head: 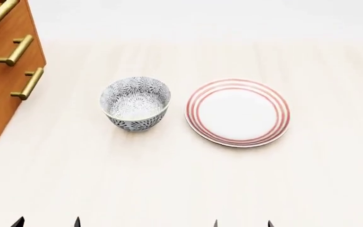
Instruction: Open the top drawer of the cabinet.
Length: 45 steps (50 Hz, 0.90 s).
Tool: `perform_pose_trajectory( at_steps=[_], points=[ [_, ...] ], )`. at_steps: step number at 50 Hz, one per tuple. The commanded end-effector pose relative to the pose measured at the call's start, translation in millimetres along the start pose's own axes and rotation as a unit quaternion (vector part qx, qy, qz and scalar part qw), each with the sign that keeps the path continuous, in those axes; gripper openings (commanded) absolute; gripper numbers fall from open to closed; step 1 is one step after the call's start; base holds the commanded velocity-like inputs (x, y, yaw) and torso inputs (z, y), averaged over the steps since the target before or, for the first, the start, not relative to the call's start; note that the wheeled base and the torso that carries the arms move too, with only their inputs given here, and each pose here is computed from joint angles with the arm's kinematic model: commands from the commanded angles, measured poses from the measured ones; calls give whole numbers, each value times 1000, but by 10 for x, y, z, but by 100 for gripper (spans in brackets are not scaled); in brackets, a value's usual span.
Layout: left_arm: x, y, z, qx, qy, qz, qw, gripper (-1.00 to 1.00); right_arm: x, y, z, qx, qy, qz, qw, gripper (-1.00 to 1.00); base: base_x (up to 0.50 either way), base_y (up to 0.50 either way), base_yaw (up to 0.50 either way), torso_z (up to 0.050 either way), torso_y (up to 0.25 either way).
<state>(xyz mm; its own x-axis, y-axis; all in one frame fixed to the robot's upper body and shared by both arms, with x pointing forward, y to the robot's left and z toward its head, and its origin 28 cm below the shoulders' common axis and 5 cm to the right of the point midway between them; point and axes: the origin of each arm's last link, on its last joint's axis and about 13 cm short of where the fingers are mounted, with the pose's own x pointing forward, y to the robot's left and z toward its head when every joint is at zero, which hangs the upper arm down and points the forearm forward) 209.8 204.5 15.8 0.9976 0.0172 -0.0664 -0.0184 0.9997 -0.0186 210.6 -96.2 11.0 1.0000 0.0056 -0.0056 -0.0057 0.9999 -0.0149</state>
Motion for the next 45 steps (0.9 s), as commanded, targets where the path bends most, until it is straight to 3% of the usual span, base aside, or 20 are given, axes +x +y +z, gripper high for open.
perform_pose_trajectory(
  at_steps=[1, 45],
  points=[
    [11, 0, 18, -3, -5, 0, 1000, 100, 14, 3, 13, 2, -4, 1, 1000, 100, 500, -20, 0, 0, 0],
    [2, -2, -1, 1, -5, -1, 1000, 100, 3, 5, 9, 3, -4, 5, 1000, 100, 500, -21, 0, 0, 0]
  ],
)
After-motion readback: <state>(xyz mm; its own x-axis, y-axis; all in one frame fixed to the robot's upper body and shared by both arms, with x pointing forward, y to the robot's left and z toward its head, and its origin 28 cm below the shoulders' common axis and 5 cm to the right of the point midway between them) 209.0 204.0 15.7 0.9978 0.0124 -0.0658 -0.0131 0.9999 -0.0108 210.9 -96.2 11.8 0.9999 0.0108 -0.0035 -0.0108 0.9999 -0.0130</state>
